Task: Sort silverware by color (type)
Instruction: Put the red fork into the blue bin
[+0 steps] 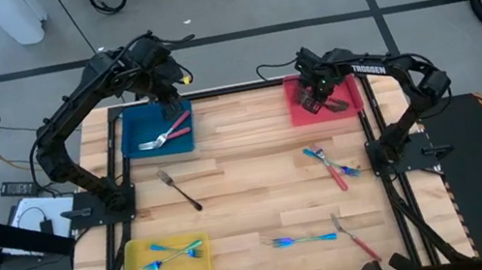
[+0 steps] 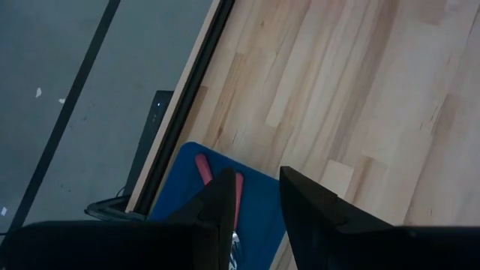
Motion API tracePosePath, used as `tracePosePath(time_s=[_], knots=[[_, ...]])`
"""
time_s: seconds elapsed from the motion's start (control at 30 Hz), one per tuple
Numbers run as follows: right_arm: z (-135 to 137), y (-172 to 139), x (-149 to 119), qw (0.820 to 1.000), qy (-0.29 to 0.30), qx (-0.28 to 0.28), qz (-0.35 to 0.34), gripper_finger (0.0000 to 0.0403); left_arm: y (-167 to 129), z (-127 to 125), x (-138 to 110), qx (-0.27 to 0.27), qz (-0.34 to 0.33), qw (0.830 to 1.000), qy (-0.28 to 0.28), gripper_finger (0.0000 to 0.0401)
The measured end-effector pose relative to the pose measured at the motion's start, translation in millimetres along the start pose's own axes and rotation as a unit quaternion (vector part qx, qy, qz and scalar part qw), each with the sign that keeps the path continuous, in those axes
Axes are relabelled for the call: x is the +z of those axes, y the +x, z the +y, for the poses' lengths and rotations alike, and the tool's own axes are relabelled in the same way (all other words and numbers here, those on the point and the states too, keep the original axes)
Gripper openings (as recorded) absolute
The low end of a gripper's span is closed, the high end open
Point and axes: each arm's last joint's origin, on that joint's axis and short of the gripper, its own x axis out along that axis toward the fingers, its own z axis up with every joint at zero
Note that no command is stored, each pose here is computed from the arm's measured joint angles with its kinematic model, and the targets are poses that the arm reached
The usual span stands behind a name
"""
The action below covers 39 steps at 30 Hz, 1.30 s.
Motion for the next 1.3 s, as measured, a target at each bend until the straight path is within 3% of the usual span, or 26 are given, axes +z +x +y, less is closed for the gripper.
tracePosePath(time_s=[0.23,0.43,0.57,0.7,0.87,1.07,1.3], knots=[[9,-23,0,0.998,0.022,0.011,0.050,0.0091,0,0,0,0.000,0.000,1.000,0.000,0.0105],[27,-48,2,0.994,0.034,0.068,0.075,0.0092,0,0,0,0.000,0.000,1.000,0.000,0.0105],[48,-58,-10,0.987,0.027,0.120,0.100,0.0092,0,0,0,0.000,0.000,1.000,0.000,0.0105],[72,-63,-29,0.987,0.028,0.115,0.111,0.0091,0,0,0,0.000,0.000,1.000,-0.001,0.0105],[99,-61,-57,0.989,0.016,0.104,0.104,0.0090,0,0,0,0.000,0.000,1.000,-0.001,0.0105],[121,-48,-77,0.991,0.055,0.105,0.070,0.0090,0,0,0,0.000,0.000,1.000,-0.001,0.0105],[135,-27,-102,0.989,0.071,0.091,0.092,0.0090,0,0,0,0.000,0.000,1.000,0.001,0.0105]])
